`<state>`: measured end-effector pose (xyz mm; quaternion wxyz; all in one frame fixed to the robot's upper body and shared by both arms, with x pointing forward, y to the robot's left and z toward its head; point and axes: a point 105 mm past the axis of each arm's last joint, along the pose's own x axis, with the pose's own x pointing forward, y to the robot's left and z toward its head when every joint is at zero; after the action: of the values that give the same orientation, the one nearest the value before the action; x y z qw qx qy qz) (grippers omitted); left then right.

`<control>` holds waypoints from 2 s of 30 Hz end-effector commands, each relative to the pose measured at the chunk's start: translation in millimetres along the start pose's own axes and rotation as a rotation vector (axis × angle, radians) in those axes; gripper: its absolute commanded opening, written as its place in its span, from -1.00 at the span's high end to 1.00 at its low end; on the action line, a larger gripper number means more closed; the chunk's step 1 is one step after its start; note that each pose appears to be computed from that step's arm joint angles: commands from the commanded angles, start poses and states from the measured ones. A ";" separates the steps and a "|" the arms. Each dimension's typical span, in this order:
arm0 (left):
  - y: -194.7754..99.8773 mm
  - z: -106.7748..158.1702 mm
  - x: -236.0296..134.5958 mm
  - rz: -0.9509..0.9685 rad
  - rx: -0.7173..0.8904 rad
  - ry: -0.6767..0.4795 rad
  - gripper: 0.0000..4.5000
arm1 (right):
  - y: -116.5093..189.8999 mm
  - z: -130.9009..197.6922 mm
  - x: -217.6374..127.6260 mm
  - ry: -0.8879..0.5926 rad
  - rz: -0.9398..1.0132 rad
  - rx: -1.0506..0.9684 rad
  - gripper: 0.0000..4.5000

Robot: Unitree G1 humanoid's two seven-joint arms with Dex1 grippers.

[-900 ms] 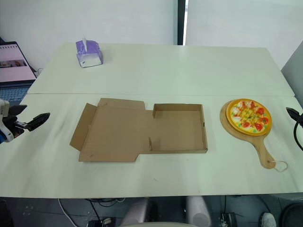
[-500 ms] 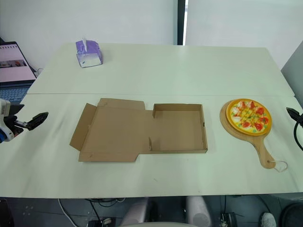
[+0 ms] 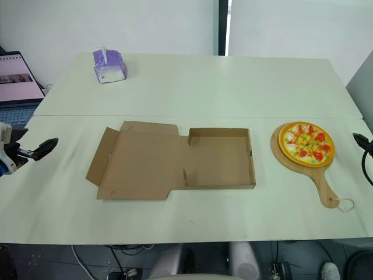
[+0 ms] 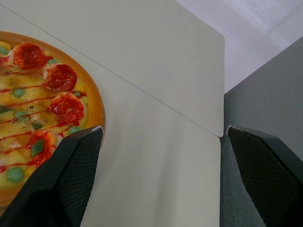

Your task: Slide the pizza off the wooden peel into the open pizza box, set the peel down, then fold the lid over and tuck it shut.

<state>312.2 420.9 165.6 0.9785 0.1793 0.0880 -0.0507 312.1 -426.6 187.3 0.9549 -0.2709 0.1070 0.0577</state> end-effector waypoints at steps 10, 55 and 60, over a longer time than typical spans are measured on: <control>-106.8 148.0 36.9 -0.474 0.045 -0.431 -0.97 | 26.5 -1.1 -35.2 -0.010 0.085 0.083 -1.00; -371.5 209.2 -37.7 -1.381 0.234 -0.639 -1.00 | 144.3 -78.9 -28.3 0.256 0.181 0.456 0.13; -370.3 207.9 -39.0 -1.384 0.236 -0.638 -1.00 | 145.7 -71.7 -25.9 0.193 0.167 0.488 0.29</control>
<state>262.4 1.9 228.4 0.6799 0.1580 -0.0912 -0.7102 250.6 -345.0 65.3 0.9667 -0.0443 0.2357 0.0888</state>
